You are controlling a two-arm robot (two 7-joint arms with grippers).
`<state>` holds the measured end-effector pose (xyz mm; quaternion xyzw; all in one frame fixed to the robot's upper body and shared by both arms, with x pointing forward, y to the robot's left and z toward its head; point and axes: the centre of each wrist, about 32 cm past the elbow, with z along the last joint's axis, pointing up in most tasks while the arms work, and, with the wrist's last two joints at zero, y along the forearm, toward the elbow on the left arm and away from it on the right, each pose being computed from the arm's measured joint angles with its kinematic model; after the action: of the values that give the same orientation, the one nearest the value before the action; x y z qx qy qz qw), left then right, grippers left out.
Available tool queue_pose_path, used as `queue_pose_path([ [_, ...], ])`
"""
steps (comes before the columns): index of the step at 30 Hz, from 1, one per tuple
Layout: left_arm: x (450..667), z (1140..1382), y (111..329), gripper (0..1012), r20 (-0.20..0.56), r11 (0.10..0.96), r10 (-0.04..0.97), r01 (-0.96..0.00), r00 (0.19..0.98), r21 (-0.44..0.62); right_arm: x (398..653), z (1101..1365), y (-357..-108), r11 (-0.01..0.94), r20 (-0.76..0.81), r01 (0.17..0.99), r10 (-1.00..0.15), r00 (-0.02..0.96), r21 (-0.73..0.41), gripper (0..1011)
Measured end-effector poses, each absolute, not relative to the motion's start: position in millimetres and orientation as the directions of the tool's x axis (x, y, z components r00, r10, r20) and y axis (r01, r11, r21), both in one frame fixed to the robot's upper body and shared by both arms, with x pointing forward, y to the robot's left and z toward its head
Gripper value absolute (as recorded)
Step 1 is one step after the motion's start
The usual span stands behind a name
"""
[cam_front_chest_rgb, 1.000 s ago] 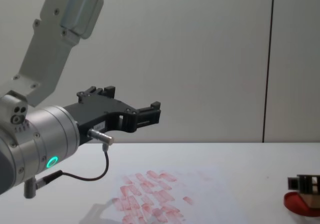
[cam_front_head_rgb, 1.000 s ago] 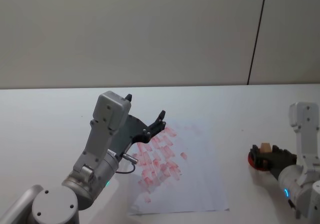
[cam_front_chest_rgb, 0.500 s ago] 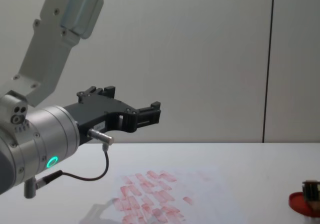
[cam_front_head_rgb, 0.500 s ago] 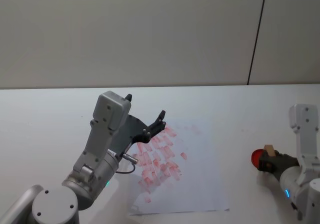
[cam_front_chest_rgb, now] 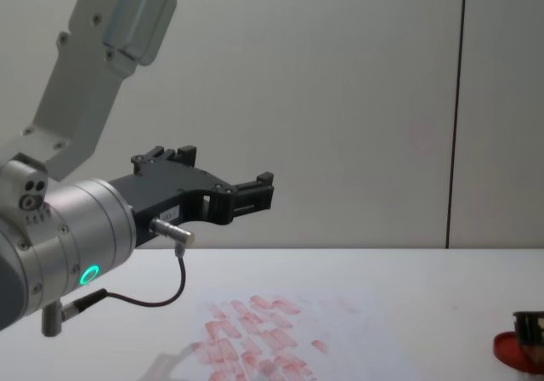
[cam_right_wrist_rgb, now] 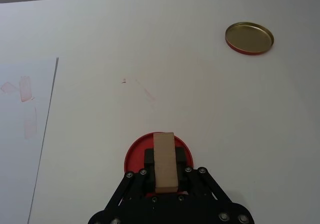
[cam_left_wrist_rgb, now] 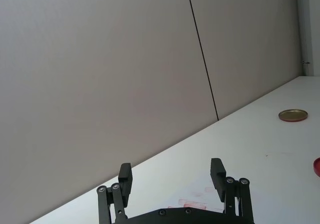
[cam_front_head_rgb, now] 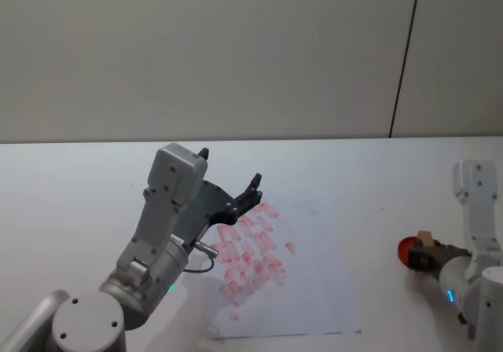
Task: Use the one hand to pick up the stamp and affix it onto the A4 paper.
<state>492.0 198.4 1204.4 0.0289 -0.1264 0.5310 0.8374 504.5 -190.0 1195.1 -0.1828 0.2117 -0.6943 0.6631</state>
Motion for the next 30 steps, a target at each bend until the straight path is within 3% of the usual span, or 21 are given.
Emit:
queue_pose_path([
  [16,492.0,1204.4,198.4,993,0.242,0.434,0.882,-0.897,0.404,-0.086,509.6,1204.3,-189.3,-0.028,-0.034,0.848,-0.998,-0.055,-0.529,219],
  [30,492.0,1204.4,198.4,993,0.242,0.434,0.882,-0.897,0.404,-0.086,505.6,1243.1,-183.5,-0.003,-0.027,0.922,-1.0,-0.015,-0.387,219],
])
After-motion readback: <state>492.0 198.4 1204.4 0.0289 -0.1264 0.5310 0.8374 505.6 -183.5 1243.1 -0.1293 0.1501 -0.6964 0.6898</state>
